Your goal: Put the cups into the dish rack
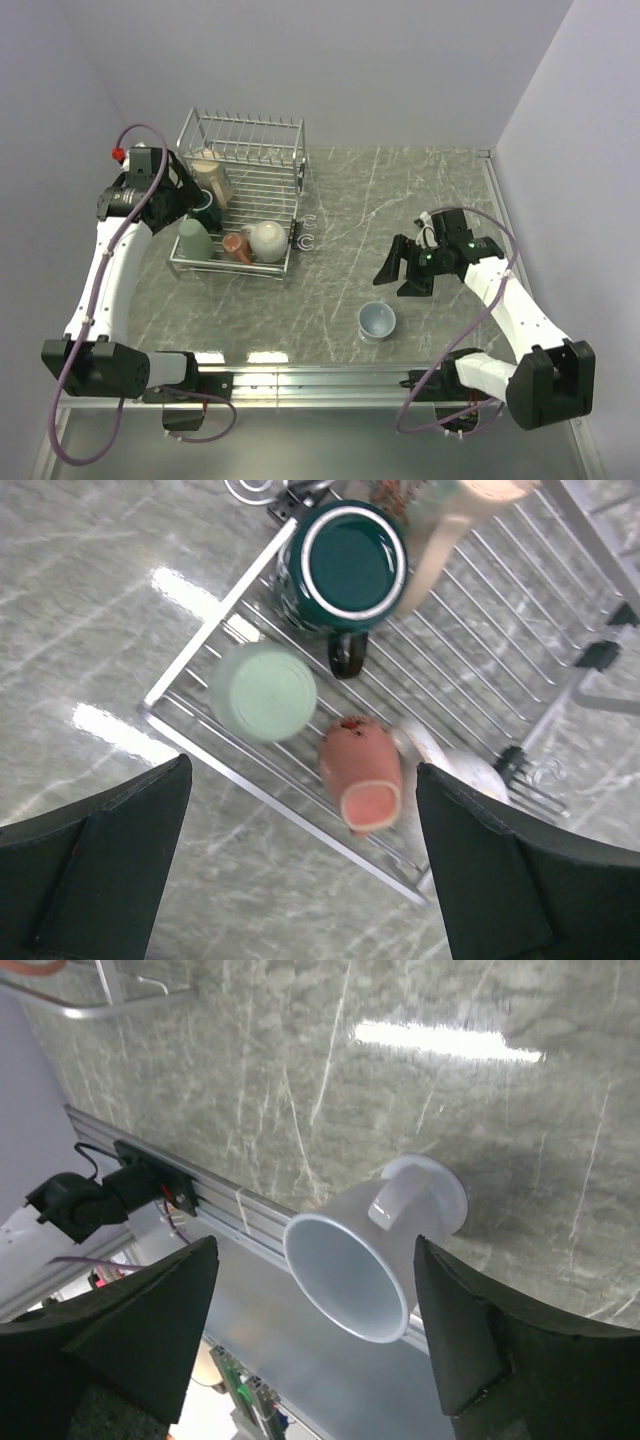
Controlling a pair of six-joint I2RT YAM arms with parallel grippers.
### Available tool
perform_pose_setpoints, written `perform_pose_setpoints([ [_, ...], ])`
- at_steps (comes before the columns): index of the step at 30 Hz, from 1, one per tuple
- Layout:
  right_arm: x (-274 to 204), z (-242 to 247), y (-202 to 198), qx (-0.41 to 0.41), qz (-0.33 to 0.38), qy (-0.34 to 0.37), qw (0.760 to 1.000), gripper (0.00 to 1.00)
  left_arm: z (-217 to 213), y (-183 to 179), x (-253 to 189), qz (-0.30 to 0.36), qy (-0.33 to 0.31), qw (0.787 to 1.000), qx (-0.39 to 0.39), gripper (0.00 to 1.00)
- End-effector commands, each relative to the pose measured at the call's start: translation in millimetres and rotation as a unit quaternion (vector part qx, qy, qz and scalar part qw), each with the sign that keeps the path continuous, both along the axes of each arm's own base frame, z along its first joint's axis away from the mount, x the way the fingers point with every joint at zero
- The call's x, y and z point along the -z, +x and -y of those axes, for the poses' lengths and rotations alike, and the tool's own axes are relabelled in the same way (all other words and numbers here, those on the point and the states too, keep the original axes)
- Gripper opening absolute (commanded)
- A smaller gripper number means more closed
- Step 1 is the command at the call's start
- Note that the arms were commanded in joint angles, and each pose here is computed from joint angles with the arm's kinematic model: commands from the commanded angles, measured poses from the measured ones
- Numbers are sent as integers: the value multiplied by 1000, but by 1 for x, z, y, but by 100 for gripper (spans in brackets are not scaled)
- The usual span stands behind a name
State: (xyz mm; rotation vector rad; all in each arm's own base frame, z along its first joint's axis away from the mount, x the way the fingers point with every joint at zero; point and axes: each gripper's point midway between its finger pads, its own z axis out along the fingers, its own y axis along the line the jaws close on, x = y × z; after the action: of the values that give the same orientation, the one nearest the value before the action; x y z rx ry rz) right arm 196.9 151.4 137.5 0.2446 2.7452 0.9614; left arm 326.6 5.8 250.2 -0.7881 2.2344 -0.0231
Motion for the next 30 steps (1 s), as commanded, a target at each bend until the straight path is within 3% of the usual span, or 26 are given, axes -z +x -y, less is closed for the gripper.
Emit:
perform_pose_setpoints([
  [1, 4, 1, -14, -11, 2, 1, 1000, 83, 11, -6, -11, 17, -37, 999, 2, 99],
  [13, 18, -1, -39, -27, -3, -4, 1000, 68, 19, -22, -23, 30, -63, 998, 8, 99],
  [20, 43, 4, -55, -25, -40, -53, 997, 59, 23, -26, -31, 40, -76, 996, 10, 98],
  [23, 50, 5, -58, -26, -49, -71, 996, 53, 24, -25, -32, 40, -78, 996, 12, 98],
  [24, 52, 6, -58, -26, -49, -78, 995, 43, 25, -25, -33, 41, -79, 996, 13, 97],
  [27, 58, 7, -57, -31, -48, -96, 994, 26, 26, -23, -36, 42, -80, 996, 17, 97],
  [30, 63, 4, -57, -39, -51, -106, 992, 29, 26, -20, -40, 42, -78, 996, 21, 97],
])
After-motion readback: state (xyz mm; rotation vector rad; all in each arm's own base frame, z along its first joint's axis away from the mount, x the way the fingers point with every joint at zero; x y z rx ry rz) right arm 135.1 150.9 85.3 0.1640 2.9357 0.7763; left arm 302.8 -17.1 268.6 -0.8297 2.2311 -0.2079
